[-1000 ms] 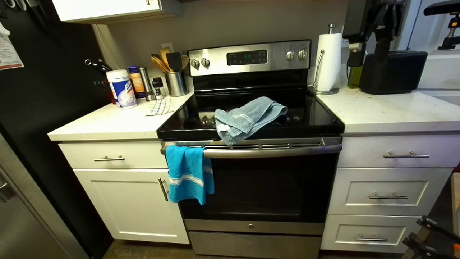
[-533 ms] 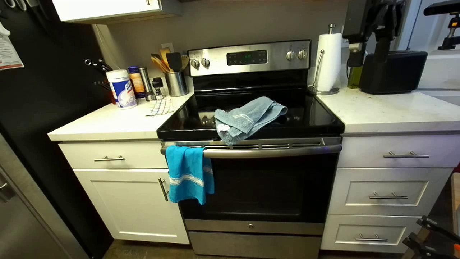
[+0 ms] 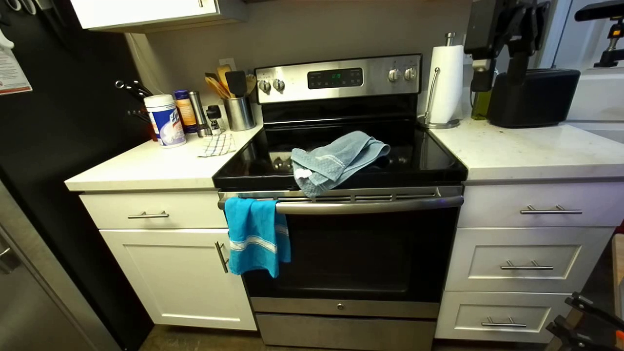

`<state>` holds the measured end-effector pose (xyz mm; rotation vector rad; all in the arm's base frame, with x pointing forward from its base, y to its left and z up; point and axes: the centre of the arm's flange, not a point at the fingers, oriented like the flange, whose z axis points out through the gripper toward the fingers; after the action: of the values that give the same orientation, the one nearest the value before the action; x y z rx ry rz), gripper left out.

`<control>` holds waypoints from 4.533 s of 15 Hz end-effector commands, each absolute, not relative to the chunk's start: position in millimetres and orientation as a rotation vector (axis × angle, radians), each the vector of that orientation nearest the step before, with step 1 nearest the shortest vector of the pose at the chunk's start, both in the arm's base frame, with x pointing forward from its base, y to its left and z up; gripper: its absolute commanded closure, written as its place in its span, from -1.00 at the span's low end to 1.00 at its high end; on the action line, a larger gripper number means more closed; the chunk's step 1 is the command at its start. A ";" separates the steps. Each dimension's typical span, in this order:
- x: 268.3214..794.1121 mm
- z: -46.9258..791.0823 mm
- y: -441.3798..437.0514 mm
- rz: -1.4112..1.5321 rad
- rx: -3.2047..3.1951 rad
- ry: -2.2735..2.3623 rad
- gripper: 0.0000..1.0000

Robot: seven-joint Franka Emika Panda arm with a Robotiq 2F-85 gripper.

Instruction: Hang the light blue towel on the handle of the oven door.

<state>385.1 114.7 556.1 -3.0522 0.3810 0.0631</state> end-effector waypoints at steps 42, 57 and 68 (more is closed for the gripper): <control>637.4 388.8 108.8 0.019 -3.253 0.517 -1.00; 713.7 346.6 104.3 -0.271 -3.184 0.496 -1.00; 751.6 339.6 119.8 -0.429 -3.211 0.416 -1.00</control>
<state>739.0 119.0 340.6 -3.1877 0.4649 -0.3931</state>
